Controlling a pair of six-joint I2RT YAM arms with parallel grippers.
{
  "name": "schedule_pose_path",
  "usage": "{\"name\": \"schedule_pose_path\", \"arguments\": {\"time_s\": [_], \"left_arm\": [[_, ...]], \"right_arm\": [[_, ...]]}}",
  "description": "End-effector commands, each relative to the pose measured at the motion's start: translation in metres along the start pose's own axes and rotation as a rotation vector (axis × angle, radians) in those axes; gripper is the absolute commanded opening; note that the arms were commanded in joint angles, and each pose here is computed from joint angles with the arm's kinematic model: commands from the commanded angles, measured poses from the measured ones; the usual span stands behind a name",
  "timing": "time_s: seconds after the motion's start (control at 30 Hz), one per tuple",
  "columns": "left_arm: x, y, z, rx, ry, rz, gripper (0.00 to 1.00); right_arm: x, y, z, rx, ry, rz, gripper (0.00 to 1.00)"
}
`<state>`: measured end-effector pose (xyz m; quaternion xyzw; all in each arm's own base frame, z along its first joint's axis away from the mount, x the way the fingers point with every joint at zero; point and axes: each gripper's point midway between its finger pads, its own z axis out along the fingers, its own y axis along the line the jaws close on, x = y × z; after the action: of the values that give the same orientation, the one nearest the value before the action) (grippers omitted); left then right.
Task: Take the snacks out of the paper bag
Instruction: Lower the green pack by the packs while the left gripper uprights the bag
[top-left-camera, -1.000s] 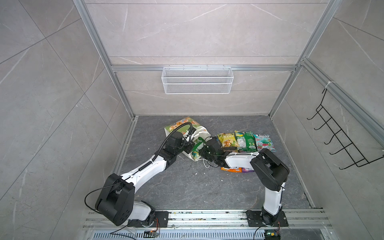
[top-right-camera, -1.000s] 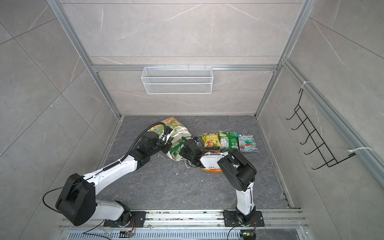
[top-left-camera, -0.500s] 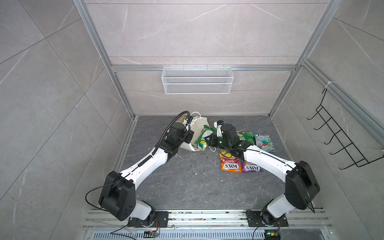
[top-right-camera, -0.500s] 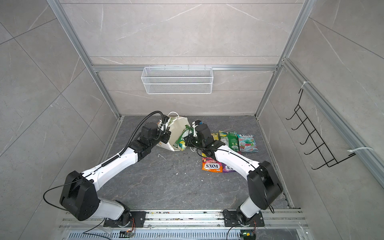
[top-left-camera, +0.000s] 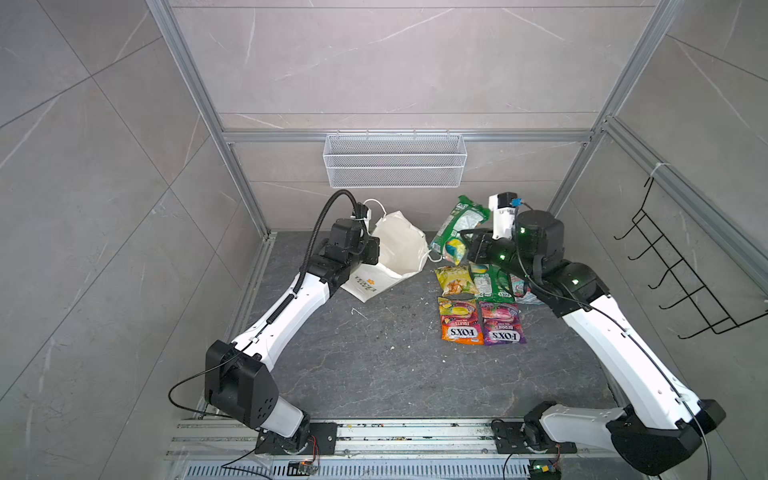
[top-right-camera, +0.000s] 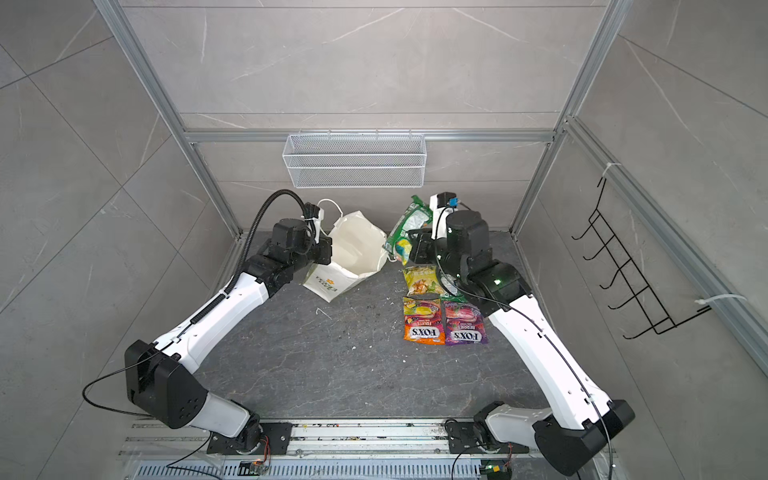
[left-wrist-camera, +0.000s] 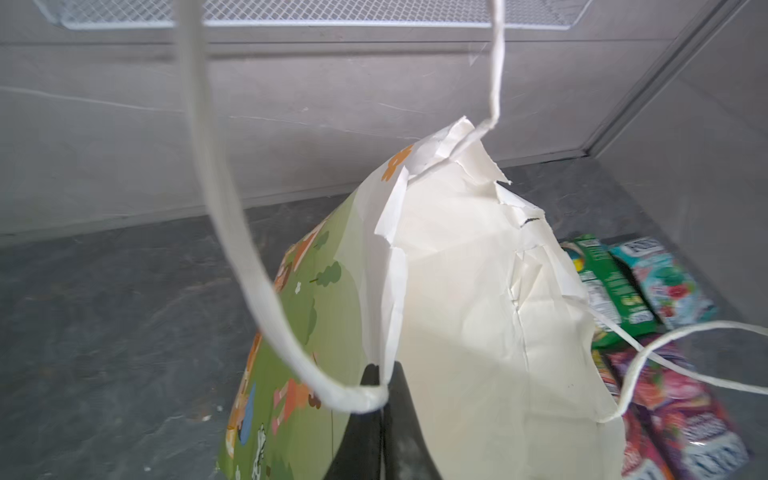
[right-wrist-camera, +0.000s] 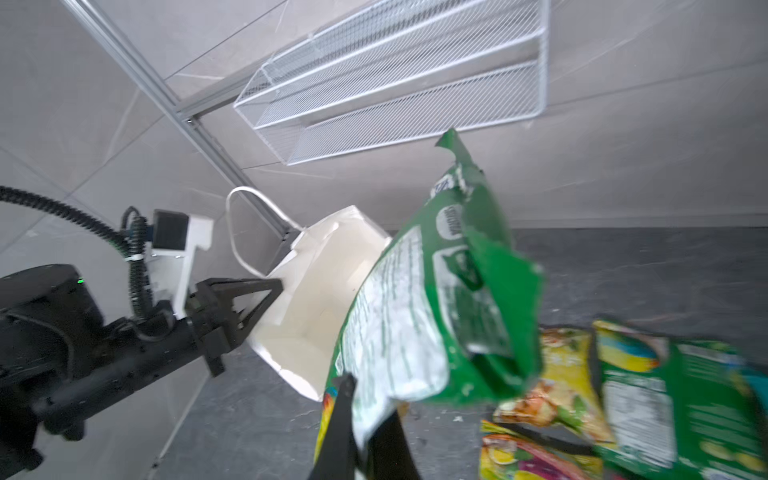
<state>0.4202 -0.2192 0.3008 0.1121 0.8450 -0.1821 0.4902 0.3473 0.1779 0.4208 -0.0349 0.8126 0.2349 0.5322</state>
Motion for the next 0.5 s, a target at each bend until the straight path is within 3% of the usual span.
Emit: {"name": "schedule_pose_path", "arguments": {"time_s": [0.0, 0.2, 0.3, 0.47], "left_arm": [[-0.012, -0.026, -0.018, 0.179, 0.023, -0.179, 0.0], [-0.001, -0.039, -0.018, 0.296, 0.076, -0.336, 0.0], [0.013, -0.036, -0.005, 0.314, 0.131, -0.395, 0.0], [0.032, -0.025, 0.004, 0.257, 0.149, -0.381, 0.0]], "right_arm": [[0.008, -0.057, -0.005, 0.298, 0.104, -0.129, 0.0], [0.016, -0.131, -0.013, 0.709, 0.345, -0.312, 0.0], [0.023, -0.159, -0.02, 0.833, 0.446, -0.325, 0.0], [0.044, -0.194, -0.029, 0.943, 0.614, -0.332, 0.0]]}}
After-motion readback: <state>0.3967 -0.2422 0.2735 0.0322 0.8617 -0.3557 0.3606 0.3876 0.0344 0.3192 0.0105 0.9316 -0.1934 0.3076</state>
